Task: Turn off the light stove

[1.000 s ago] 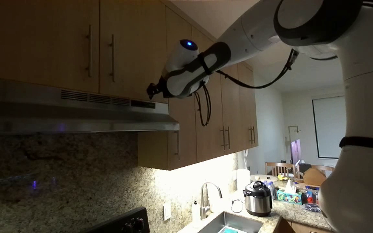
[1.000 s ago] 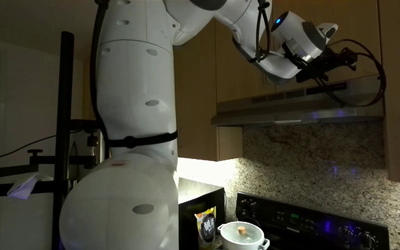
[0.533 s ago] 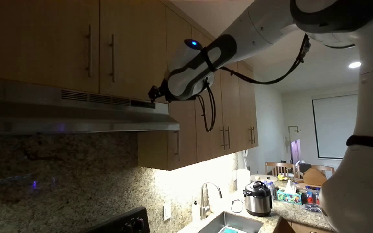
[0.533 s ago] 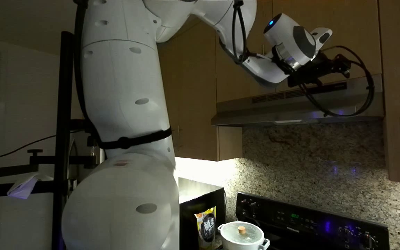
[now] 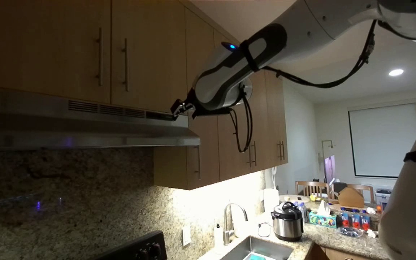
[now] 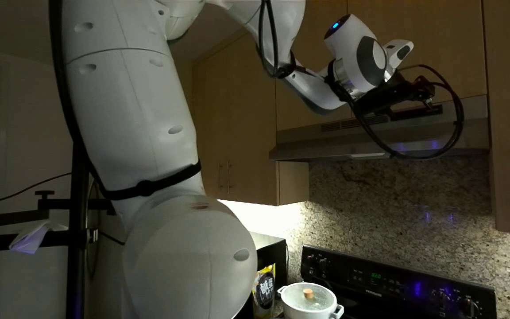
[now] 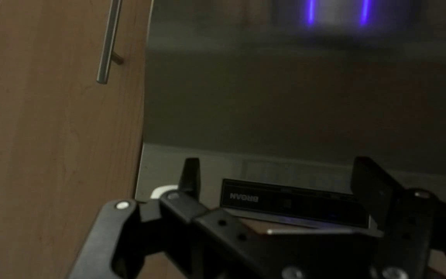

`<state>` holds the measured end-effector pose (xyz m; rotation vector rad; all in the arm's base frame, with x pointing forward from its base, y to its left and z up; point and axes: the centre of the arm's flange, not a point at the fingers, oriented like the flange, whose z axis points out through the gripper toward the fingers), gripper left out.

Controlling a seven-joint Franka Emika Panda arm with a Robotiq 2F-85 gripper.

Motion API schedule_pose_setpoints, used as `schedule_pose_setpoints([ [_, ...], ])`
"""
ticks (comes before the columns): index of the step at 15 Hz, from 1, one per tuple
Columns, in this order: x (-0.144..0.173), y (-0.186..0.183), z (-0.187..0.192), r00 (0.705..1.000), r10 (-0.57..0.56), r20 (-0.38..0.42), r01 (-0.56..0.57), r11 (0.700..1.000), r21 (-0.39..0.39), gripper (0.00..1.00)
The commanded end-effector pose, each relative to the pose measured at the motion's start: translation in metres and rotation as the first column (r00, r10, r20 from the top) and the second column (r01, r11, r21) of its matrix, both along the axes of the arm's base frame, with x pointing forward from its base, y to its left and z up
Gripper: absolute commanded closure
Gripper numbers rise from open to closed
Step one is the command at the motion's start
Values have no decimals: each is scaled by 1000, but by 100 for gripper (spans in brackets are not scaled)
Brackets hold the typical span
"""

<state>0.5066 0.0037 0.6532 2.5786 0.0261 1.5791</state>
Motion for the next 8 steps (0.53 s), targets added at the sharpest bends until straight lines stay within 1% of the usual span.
schedule_pose_setpoints([
  [1, -6, 0, 2, 1000, 4, 5, -4, 1000, -4, 0],
  [4, -13, 0, 4, 1000, 4, 8, -4, 1000, -7, 0],
  [8, -25, 8, -14, 999, -7, -50, 7, 1000, -8, 0],
])
